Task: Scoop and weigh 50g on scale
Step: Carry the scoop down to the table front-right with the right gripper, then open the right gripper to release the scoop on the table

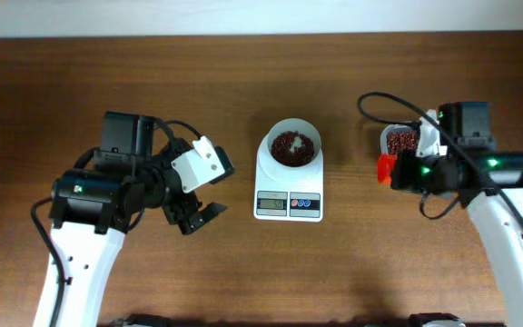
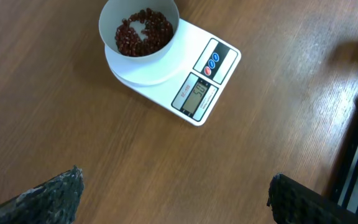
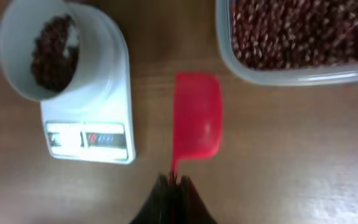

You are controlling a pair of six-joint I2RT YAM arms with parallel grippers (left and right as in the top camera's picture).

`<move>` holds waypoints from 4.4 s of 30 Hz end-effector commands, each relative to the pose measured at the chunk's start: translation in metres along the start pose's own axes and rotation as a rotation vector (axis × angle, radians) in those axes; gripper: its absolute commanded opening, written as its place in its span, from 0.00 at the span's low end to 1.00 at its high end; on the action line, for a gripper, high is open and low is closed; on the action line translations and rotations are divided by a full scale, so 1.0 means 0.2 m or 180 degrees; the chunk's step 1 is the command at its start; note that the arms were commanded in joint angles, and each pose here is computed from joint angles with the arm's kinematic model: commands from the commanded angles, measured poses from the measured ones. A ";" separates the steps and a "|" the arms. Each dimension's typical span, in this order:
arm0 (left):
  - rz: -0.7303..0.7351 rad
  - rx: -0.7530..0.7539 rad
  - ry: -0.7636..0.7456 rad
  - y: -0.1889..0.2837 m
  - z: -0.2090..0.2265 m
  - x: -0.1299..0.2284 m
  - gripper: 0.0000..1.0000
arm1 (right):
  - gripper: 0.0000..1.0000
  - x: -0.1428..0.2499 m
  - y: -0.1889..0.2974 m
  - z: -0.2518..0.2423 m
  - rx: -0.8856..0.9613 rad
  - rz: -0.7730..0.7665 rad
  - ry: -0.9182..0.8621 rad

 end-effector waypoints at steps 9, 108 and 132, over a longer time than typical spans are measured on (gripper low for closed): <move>-0.0042 -0.0028 -0.0027 0.02 0.01 -0.02 0.99 | 0.04 0.24 -0.05 -0.05 -0.0003 0.0256 -0.0388; -0.0042 -0.0028 -0.0027 0.02 0.01 -0.02 0.99 | 0.99 0.30 0.06 -0.32 -0.0341 -0.3474 -0.0469; -0.0042 -0.0028 -0.0027 0.02 0.01 -0.02 0.99 | 0.99 0.29 0.04 -0.31 -0.0116 -0.3570 0.0201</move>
Point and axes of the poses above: each gripper's point midway between its finger pads, its own y axis back along the fingers, its own z axis along the line the jaws close on, x = y × z, the point moved 2 cm from there along y, back along the fingers, and after that the axes turned 3 degrees about -y, right-handed, at the moved point
